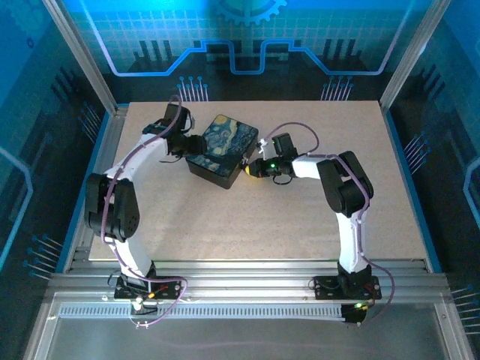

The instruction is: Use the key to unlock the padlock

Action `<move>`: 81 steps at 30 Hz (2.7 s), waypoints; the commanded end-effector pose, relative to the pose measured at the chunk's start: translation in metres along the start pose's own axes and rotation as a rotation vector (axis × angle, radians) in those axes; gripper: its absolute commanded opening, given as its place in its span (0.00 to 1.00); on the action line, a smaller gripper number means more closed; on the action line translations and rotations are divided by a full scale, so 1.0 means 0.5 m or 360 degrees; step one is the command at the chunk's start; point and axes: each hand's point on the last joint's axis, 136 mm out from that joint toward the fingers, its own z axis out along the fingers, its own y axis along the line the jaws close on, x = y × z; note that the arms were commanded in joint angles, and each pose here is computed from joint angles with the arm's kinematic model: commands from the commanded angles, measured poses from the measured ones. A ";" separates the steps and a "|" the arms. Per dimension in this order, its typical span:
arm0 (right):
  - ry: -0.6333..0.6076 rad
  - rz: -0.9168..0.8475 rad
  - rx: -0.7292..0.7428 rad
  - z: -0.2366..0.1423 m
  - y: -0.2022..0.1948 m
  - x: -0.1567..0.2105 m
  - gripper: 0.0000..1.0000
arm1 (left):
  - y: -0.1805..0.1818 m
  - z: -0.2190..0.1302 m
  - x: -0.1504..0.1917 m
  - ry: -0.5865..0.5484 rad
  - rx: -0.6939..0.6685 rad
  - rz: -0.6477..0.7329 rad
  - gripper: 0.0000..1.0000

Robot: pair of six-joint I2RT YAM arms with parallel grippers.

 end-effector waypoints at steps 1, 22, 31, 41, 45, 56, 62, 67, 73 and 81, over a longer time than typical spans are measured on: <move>-0.0139 -0.0074 -0.0258 -0.057 0.097 -0.072 0.02 | -0.005 0.027 0.018 0.0029 -0.0090 0.0114 0.56; -0.0139 0.0492 -0.0398 -0.074 0.042 -0.076 0.00 | 0.032 0.111 0.068 0.0172 -0.0298 0.0171 0.56; -0.0227 0.0769 -0.0513 -0.064 0.026 -0.077 0.00 | -0.001 0.086 0.043 0.0140 -0.0228 0.0159 0.56; -0.0219 0.0784 -0.0485 -0.070 0.032 -0.063 0.00 | -0.136 -0.014 -0.055 -0.0071 0.0157 0.0107 0.56; -0.0194 0.0770 -0.0467 -0.065 0.035 -0.057 0.00 | -0.195 0.029 -0.096 -0.0143 0.0280 0.0028 0.56; -0.0210 0.0777 -0.0491 -0.069 0.041 -0.060 0.00 | -0.213 0.187 -0.109 -0.0151 0.0296 -0.0033 0.56; -0.0312 0.0781 -0.0580 -0.102 0.051 -0.088 0.00 | -0.179 0.220 -0.065 -0.0064 0.0196 -0.0003 0.56; -0.0411 0.0778 -0.0656 -0.131 0.064 -0.115 0.00 | -0.144 0.256 -0.001 0.0091 0.0108 -0.0002 0.55; -0.0489 0.0809 -0.0569 -0.143 0.028 -0.127 0.00 | -0.111 0.264 0.052 0.0169 0.0045 -0.0024 0.55; -0.0439 0.0819 -0.0404 -0.128 -0.049 -0.107 0.00 | -0.097 0.250 0.058 0.0171 0.0041 -0.0059 0.55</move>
